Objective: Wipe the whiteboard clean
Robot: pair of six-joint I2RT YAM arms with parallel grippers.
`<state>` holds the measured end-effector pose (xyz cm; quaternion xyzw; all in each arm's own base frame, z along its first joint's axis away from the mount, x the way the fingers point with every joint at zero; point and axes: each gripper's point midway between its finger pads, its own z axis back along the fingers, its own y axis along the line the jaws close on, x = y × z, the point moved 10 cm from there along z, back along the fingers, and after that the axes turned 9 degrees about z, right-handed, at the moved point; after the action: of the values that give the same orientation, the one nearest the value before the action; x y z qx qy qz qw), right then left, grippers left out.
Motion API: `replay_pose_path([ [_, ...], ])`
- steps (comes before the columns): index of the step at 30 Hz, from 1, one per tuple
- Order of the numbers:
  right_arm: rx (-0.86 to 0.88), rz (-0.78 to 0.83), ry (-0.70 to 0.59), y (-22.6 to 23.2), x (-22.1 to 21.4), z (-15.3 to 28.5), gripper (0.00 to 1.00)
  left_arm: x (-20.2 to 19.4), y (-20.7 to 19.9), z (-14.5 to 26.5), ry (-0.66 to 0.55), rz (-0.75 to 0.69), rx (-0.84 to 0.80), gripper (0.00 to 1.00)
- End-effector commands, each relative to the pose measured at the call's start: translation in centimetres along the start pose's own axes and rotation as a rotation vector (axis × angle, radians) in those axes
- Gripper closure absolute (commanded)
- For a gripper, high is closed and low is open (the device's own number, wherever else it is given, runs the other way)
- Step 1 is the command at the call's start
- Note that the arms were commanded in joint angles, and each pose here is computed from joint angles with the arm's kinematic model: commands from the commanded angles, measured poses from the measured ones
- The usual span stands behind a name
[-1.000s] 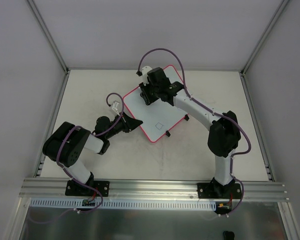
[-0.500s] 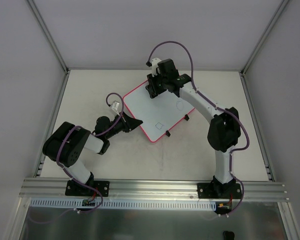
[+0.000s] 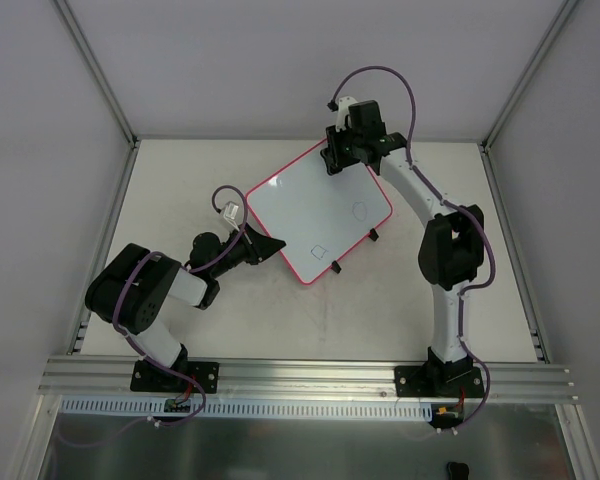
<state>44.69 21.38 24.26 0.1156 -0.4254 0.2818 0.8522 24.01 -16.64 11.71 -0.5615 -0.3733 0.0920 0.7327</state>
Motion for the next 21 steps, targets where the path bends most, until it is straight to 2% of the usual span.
replay_pose_path([
  [1, -0.104, -0.01, -0.014, -3.2, 0.0, -1.4, 1.0, 1.2, -3.3, -0.3, -0.082, -0.17, -0.253, 1.0],
  [11, -0.211, -0.085, 0.008, -7.1, -1.1, -2.0, 1.0, 1.1, -3.3, -0.2, -0.082, -0.166, -0.254, 1.0],
  [21, -0.116, -0.095, -0.004, -6.5, -1.4, -1.6, 1.0, 1.1, -3.2, -0.4, -0.077, -0.162, -0.258, 1.0],
])
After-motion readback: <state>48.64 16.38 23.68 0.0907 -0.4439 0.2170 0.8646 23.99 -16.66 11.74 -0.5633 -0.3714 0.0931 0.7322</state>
